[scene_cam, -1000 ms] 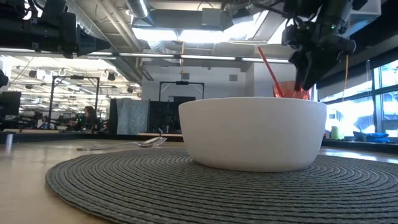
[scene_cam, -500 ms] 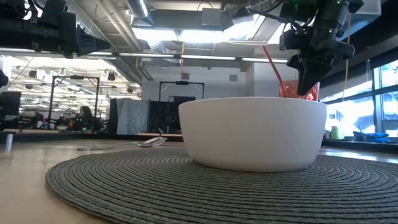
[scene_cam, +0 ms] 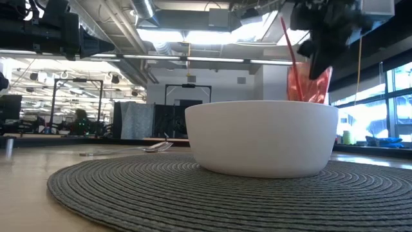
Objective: Pick & Place Utensil
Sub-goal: Put the orange glass to the top right of the white bowl on the gray placemat
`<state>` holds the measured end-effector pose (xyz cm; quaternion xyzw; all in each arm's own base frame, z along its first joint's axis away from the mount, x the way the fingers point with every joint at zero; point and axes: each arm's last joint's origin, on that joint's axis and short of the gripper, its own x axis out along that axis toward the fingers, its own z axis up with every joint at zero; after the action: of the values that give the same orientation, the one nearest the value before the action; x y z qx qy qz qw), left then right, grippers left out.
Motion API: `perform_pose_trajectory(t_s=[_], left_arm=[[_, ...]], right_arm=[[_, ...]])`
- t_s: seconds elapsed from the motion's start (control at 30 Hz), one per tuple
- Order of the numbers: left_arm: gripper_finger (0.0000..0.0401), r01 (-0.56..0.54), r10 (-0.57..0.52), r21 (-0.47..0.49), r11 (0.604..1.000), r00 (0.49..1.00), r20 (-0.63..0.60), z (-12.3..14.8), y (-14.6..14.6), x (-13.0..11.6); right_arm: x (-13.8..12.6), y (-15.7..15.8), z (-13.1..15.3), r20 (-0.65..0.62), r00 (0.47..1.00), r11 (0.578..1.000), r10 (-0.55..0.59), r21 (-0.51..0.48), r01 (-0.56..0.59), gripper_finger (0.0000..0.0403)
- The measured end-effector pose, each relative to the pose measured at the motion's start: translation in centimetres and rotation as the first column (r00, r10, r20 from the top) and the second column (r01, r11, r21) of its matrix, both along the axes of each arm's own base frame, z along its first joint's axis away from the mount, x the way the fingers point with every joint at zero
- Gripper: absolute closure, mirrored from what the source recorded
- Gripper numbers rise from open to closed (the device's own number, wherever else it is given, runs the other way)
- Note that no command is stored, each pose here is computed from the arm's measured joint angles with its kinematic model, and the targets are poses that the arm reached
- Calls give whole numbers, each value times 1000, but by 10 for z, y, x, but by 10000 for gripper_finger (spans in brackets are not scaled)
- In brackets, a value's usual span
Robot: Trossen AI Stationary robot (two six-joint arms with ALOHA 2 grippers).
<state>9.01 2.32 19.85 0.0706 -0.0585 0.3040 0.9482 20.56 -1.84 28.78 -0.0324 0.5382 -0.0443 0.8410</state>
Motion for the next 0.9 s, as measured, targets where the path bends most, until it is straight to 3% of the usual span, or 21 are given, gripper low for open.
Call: perform_pose_trajectory(t_s=[0.43,0.9], left_arm=[[399,1,-1,-2,1000,1000,2,0,0,0],[398,1,-1,0,1000,1000,0,0,0,0]], right_arm=[[30,71,-10,-107,973,979,203,34,-201,386],[44,85,-24,-137,969,978,207,43,-203,387]])
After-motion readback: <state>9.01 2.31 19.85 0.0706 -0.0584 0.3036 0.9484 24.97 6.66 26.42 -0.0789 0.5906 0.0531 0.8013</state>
